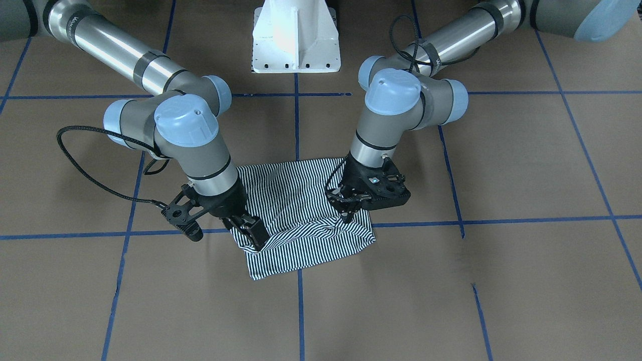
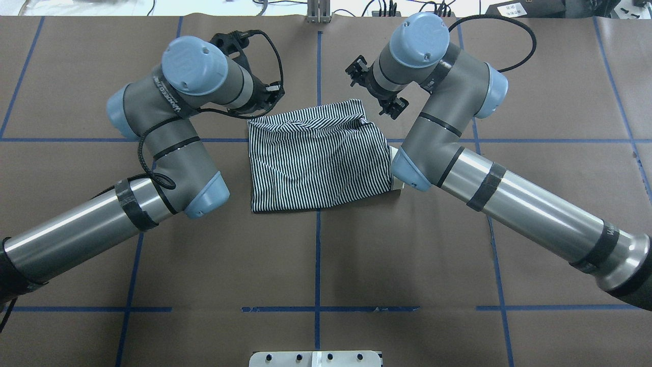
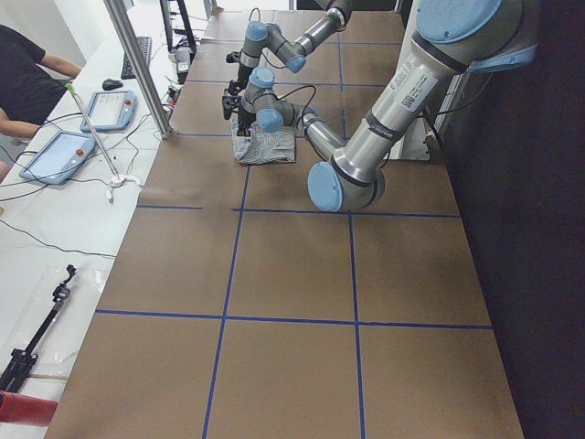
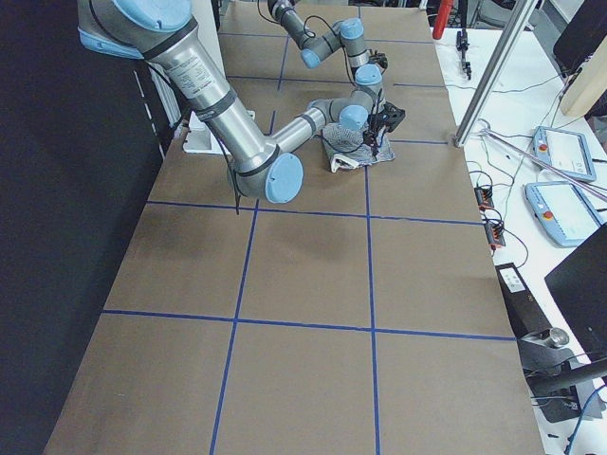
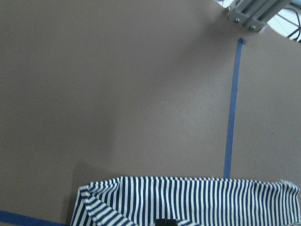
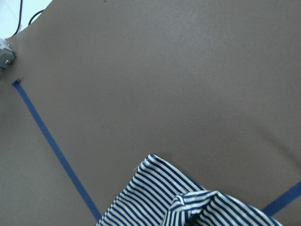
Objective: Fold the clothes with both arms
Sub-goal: 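Fold the near edge over onto the far half with both grippers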
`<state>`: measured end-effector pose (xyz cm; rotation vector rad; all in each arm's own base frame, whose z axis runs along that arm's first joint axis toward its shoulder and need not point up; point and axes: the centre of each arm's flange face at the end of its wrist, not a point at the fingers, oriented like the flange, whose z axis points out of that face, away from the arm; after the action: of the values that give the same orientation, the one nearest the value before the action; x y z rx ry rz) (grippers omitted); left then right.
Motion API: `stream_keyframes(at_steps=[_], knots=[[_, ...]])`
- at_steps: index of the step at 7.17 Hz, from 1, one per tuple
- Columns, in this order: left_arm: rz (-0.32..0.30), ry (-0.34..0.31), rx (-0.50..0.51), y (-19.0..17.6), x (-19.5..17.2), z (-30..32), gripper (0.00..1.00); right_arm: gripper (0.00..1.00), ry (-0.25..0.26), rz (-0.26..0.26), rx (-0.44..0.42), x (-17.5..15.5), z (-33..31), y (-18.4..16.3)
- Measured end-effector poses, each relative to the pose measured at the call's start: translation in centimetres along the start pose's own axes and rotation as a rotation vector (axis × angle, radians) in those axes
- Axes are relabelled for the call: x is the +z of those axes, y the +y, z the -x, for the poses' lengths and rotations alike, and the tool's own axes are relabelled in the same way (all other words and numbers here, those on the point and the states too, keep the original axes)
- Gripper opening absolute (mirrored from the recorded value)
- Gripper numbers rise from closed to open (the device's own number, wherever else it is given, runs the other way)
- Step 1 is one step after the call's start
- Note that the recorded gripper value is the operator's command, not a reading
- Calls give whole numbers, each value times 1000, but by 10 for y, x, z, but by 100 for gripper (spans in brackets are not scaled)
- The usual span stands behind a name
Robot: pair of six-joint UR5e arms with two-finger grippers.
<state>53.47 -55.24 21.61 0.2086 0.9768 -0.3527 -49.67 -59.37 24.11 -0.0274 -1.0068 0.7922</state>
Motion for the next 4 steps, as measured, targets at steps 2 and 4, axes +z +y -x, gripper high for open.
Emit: stream_keyframes(at_steps=[2,4], knots=[[49,-58,66,28,23,-15,0,100,-9,7,-7,-5,-3,5],[37,-69,108,13,56,-9,0,100,-9,10,-9,-4,-5,6]])
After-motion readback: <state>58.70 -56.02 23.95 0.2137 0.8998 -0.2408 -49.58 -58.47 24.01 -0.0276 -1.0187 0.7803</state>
